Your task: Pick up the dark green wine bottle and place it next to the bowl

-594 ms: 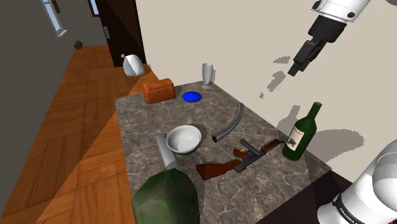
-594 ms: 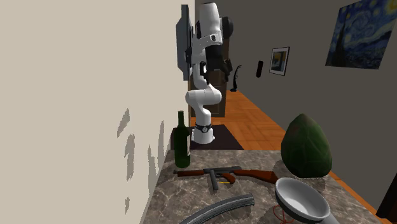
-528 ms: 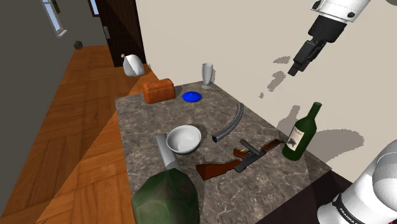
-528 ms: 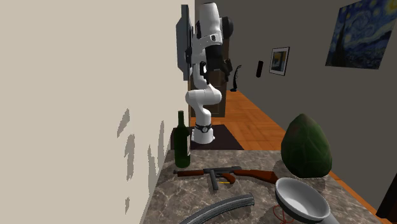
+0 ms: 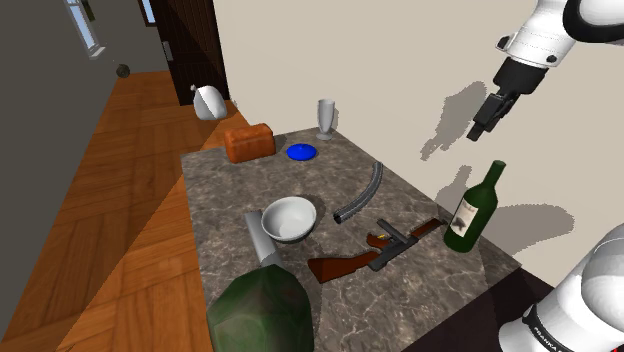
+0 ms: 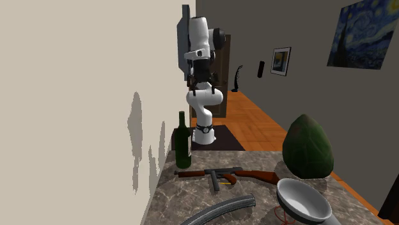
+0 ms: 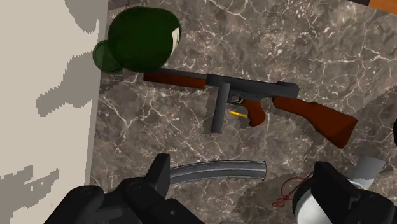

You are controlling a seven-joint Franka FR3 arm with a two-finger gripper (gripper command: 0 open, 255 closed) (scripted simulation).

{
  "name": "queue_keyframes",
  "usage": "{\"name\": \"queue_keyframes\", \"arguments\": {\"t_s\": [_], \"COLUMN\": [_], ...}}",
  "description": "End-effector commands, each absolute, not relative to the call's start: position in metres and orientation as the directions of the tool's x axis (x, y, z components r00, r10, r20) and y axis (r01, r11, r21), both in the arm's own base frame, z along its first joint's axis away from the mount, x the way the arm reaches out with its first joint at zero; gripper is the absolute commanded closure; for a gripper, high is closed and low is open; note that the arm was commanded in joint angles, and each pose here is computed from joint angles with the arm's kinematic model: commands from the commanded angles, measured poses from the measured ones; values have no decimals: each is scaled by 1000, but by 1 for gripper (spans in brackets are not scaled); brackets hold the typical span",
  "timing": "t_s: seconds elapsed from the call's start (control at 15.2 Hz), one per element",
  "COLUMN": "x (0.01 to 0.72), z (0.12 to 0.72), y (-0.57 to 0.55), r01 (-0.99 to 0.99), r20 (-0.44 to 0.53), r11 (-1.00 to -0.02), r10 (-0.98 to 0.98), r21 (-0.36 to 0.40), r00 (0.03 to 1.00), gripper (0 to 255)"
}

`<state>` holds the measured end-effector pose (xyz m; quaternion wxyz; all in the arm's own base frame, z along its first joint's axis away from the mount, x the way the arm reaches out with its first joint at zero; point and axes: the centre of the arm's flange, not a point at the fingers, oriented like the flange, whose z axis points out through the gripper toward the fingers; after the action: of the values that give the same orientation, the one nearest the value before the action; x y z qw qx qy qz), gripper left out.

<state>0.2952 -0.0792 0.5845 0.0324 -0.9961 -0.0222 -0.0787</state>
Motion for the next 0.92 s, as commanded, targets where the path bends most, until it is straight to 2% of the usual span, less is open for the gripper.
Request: {"name": "queue_keyframes", "arguments": {"t_s": [0.0, 0.59, 0.86], "x": [289, 257, 257], "z": [567, 501, 484], "y": [-97, -175, -176], "r01": [34, -33, -34], "r20": [137, 48, 46], "r11": [-998, -999, -999], "r10": [27, -33, -34], "r21": [-51, -1, 0], "r00": [990, 998, 998], "gripper": [0, 0, 0]}}
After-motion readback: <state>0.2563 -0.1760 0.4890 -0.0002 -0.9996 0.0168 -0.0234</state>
